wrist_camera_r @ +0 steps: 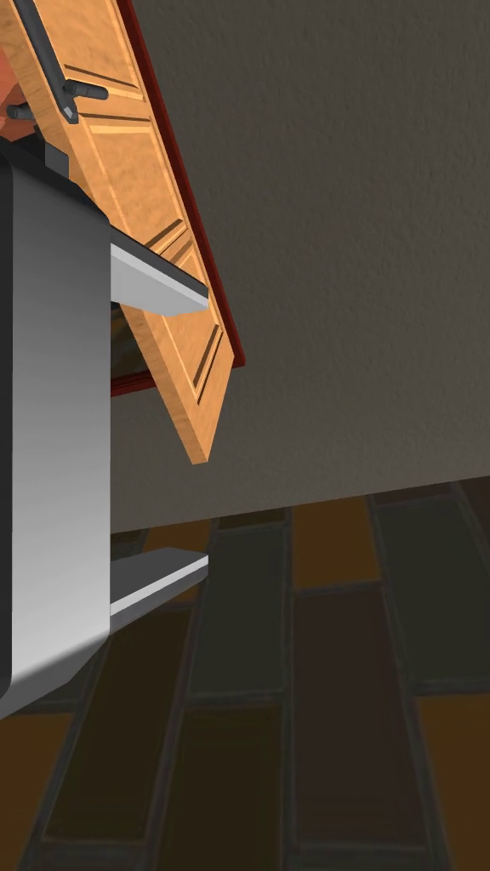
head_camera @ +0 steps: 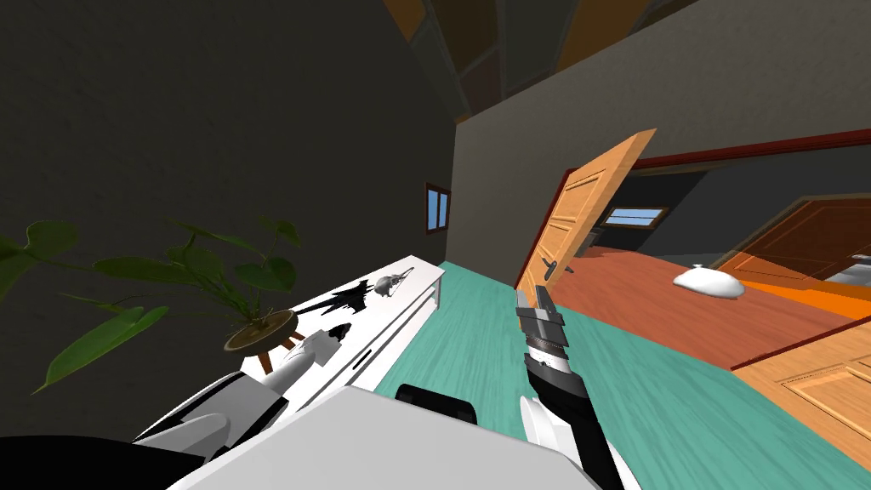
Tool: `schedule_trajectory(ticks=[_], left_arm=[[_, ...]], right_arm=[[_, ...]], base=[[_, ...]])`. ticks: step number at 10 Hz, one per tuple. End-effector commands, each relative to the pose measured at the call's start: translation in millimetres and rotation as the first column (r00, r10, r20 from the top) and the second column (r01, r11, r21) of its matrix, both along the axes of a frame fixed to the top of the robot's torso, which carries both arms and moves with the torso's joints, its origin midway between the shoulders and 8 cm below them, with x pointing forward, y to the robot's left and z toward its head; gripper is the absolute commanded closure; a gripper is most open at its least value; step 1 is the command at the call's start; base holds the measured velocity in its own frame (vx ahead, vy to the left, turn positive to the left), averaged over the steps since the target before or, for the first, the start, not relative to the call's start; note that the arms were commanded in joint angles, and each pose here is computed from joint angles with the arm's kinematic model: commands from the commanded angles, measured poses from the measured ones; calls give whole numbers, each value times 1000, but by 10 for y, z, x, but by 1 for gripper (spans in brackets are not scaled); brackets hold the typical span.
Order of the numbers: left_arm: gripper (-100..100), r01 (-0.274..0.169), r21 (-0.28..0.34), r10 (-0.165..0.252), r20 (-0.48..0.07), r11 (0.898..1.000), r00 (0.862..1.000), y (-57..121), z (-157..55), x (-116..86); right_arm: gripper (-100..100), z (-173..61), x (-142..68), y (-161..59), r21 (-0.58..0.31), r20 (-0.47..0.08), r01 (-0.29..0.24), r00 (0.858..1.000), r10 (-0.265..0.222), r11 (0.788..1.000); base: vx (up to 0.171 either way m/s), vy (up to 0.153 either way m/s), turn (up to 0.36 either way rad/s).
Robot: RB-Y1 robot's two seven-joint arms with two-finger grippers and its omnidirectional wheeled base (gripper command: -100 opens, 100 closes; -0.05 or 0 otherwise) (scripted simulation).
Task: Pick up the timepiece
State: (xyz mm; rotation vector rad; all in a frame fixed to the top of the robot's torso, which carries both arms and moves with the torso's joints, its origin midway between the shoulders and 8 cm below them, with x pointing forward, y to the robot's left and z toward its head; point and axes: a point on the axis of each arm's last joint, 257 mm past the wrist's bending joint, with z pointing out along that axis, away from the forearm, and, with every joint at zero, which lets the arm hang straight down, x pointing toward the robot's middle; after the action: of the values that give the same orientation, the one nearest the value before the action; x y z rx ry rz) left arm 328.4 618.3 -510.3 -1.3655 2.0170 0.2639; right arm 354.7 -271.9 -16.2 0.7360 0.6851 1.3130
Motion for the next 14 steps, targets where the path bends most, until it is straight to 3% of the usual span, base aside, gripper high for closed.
schedule_trajectory(ticks=[1, 4, 5, 6, 9, 10, 12, 14], left_arm=[[-100, 27, -1, -27, -1, 1000, 1000, -110, -28, 95], [-100, 112, -3, -112, -2, 994, 994, -459, -99, 381], [-100, 112, -3, -112, -2, 994, 994, -459, -99, 381], [-100, 142, -3, -142, -2, 990, 990, -581, -118, 476], [-100, 232, -2, -232, -1, 973, 973, -966, -159, 758], [-100, 234, -1, -234, 4, 972, 972, -974, -145, 782], [-100, 293, 0, -293, 1, 956, 956, -1236, -174, 941], [-100, 289, -2, -289, 3, 957, 957, -1219, -178, 924]], right_arm=[[0, 0, 0, 0, 0, 0, 0, 1000, 0, 1000], [0, -1, -1, -1, 0, 0, 0, 1000, 0, 1000], [0, -1, 0, -1, 0, 0, 0, 1000, 0, 1000], [0, 0, 0, 0, 0, 0, 0, 1000, 0, 1000], [0, -1, 0, -1, 0, 0, 0, 1000, 0, 1000], [0, -1, 0, -1, 0, 0, 0, 1000, 0, 1000], [0, 0, 0, 0, 0, 0, 0, 1000, 0, 1000], [0, 0, 0, 0, 0, 0, 0, 1000, 0, 1000]], base=[[34, 15, 249], [83, 33, 286], [64, 21, 98], [48, 17, 200], [76, 24, 306], [57, 1, 84], [58, 16, 256], [39, 1, 44]])
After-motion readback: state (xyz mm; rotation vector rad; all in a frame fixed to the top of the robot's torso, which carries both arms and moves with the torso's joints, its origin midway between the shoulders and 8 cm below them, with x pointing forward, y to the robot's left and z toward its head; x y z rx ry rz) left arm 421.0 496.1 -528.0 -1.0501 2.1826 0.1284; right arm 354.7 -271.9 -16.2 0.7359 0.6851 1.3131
